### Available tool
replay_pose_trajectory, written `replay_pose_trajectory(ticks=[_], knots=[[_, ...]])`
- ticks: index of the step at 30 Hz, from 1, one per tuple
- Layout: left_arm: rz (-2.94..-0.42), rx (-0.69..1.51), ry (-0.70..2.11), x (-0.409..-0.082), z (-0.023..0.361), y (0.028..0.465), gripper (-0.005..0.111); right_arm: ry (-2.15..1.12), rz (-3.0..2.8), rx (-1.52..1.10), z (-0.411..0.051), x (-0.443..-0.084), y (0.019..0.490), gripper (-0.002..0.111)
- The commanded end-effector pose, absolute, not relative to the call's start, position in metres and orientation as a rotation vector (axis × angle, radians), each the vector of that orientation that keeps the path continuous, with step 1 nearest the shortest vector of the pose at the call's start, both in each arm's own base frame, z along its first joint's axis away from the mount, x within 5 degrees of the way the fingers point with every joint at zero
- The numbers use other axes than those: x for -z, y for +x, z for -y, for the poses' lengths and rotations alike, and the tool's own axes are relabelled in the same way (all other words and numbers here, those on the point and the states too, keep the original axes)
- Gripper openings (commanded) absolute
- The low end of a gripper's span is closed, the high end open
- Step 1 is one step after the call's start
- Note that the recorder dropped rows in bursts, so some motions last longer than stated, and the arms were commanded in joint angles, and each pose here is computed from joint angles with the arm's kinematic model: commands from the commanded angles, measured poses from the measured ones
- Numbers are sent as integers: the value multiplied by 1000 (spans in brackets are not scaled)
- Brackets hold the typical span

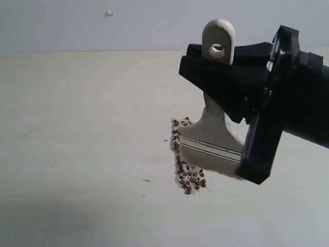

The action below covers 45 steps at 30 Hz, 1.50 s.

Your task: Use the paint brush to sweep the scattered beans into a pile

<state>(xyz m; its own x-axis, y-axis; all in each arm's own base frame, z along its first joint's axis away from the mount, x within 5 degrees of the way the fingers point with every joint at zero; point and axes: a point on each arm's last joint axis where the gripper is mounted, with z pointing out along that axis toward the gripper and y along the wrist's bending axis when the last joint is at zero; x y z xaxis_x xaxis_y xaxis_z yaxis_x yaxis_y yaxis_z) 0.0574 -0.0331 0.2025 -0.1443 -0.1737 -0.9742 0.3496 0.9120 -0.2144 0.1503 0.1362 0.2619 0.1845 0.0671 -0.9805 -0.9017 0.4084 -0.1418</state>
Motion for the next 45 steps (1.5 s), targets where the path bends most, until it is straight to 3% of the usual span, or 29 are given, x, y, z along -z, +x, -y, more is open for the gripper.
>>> replay_pose_trajectory(ticks=[1, 8, 22, 45], knots=[[-1660, 460, 147, -201, 34, 57, 0, -1020, -1173, -935, -126, -258, 144, 0], [-1660, 460, 147, -201, 34, 57, 0, -1085, -1244, -977, -121, -251, 145, 0], [-1660, 460, 147, -201, 34, 57, 0, -1030, -1434, -1013, -128, -199, 180, 0], [-1660, 460, 147, -201, 34, 57, 0, -1023, -1567, -1116, -146, -161, 243, 0]])
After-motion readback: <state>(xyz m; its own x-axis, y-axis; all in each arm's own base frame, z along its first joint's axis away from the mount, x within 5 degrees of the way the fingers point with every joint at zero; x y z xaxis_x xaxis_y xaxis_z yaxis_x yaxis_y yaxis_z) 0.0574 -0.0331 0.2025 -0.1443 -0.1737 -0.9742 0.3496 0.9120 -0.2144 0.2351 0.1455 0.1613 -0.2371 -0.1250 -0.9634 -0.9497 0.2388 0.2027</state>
